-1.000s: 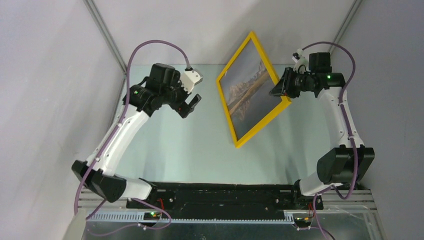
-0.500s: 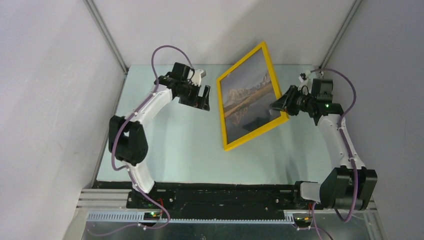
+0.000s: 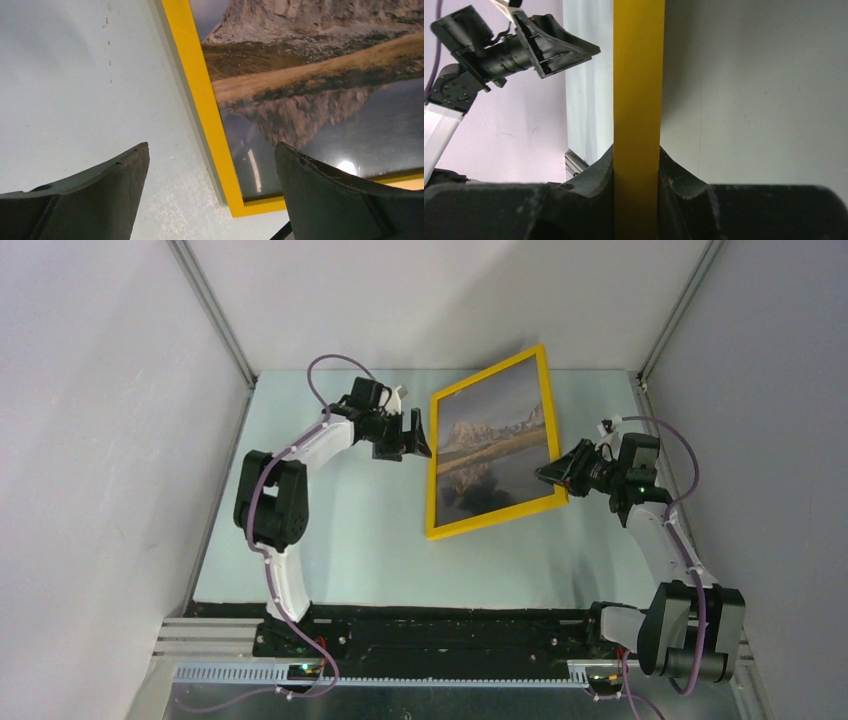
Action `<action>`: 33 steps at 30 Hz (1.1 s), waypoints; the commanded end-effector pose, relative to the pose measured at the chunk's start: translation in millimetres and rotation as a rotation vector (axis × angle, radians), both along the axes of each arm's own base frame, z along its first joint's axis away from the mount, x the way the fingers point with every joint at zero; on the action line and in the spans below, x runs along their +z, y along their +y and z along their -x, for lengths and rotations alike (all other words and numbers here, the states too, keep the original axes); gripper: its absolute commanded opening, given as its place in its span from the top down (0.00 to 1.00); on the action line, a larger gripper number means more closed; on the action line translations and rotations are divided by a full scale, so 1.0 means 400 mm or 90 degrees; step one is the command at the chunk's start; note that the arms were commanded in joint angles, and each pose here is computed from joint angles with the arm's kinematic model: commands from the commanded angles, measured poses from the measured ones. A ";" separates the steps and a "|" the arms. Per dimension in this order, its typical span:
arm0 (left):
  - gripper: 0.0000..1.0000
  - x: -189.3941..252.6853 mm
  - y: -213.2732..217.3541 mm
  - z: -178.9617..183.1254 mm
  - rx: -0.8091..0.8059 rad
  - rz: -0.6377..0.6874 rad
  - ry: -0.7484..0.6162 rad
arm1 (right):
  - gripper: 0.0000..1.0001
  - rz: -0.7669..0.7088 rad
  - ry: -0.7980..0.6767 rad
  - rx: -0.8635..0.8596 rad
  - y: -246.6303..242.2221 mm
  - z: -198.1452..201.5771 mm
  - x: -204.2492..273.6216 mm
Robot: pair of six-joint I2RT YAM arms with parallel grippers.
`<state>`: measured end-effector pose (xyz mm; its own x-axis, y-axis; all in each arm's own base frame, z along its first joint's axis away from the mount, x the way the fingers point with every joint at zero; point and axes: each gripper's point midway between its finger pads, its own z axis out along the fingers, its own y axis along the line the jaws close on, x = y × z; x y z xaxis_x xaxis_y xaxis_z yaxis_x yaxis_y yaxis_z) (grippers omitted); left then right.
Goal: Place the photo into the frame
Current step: Turn over the photo frame at the center of the board.
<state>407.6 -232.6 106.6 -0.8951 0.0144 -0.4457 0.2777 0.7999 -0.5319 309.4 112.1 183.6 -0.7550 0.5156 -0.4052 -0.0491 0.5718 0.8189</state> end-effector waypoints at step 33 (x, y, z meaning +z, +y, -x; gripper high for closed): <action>0.00 -0.184 -0.018 0.017 0.072 0.063 0.121 | 0.52 0.012 0.050 0.137 -0.026 -0.035 -0.326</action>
